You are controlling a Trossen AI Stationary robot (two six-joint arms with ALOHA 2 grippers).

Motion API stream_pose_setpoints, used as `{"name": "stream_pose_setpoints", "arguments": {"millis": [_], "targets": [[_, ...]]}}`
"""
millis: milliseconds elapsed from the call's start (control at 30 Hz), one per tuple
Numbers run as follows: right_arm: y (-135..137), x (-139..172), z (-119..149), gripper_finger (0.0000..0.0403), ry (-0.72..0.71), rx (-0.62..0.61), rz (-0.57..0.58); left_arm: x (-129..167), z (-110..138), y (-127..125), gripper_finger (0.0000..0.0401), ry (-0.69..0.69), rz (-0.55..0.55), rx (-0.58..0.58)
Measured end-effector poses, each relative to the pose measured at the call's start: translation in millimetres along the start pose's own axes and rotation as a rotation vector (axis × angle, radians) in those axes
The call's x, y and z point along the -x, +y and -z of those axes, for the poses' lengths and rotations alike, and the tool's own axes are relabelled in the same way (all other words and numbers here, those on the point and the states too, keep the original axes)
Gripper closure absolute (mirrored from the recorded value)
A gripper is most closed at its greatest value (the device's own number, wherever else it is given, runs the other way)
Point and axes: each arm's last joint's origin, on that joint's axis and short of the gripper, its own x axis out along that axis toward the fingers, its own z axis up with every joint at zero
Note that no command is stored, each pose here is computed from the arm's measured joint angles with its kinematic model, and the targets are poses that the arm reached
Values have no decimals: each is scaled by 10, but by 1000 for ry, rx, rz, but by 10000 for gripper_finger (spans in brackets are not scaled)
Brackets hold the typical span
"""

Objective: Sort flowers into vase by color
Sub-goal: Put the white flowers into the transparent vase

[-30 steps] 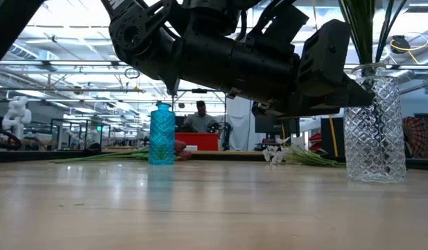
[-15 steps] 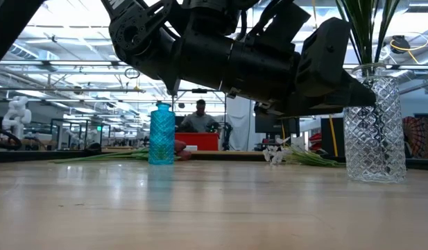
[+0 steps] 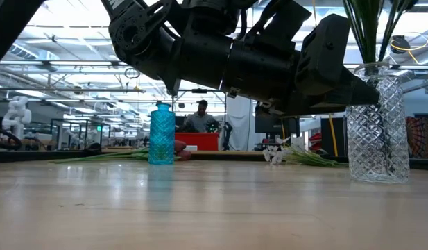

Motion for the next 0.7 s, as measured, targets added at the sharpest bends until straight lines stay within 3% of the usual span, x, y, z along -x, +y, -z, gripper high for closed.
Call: {"name": "stream_pose_setpoints", "arguments": {"millis": [200, 367, 700], "targets": [[2, 12, 23, 104, 20, 40, -14, 0, 0, 0, 153, 0, 0, 0], [5, 106, 57, 101, 58, 76, -84, 0, 0, 0, 153, 0, 0, 0], [-67, 188, 150, 95, 133, 24, -84, 0, 0, 0, 153, 0, 1, 0]]}}
